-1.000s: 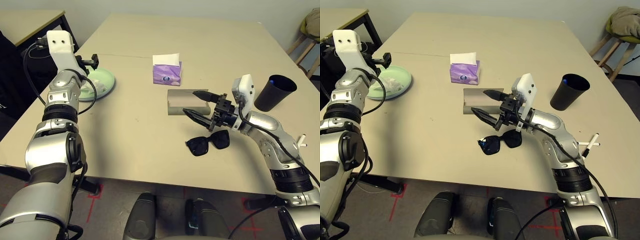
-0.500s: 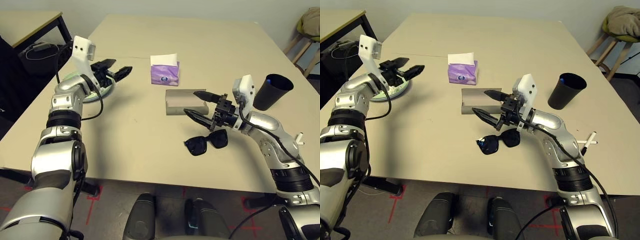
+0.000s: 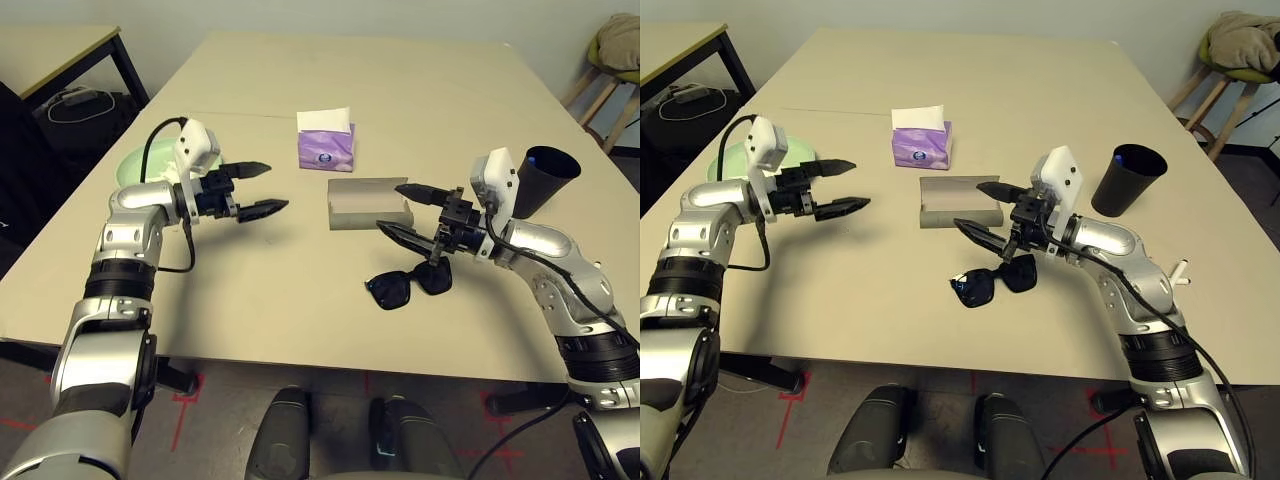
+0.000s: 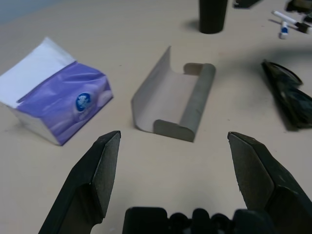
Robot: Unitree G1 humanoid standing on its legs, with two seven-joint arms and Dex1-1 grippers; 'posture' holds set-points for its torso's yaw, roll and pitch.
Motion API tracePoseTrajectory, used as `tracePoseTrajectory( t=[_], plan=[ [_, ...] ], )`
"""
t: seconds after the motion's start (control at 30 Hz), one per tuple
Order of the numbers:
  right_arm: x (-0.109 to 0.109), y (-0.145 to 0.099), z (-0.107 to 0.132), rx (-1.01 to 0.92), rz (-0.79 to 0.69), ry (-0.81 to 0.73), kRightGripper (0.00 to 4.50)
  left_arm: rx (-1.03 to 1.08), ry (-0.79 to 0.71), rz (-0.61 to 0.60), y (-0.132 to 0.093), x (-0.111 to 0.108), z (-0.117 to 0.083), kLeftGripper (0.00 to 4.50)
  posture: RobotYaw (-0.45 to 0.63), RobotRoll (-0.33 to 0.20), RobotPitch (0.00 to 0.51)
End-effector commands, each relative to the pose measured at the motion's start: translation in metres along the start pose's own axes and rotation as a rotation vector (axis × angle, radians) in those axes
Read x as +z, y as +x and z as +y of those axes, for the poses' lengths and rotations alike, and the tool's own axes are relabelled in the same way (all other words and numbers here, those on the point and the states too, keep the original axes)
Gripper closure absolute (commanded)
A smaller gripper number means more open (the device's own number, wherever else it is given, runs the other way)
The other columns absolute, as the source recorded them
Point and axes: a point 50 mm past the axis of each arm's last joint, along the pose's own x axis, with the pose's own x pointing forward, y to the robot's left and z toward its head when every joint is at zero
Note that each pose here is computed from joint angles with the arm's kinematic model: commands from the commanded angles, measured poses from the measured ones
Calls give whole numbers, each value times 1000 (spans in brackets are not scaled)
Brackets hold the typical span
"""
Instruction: Organize and tidy the items on the table.
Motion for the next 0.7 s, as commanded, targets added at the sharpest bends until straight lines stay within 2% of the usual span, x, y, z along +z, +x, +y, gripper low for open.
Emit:
tracePoseTrajectory(
  t=[0.03,0.2,0.33,0.6,0.7],
  plan=[
    [5,-1,3,36,4,-10,0,-121,-55,-11,0,5,-6,46,240,0,125],
    [9,-4,5,62,23,-19,0,-231,-30,-25,6,1,-17,46,231,0,143],
    [8,-4,5,70,168,-137,0,-330,-18,-12,8,-5,-29,46,227,0,148],
    [39,-3,11,185,273,-214,0,-406,25,-16,12,-6,-39,46,228,0,150],
    [43,3,15,169,402,-305,0,-413,52,-12,12,-6,-40,46,232,0,150]
  ],
)
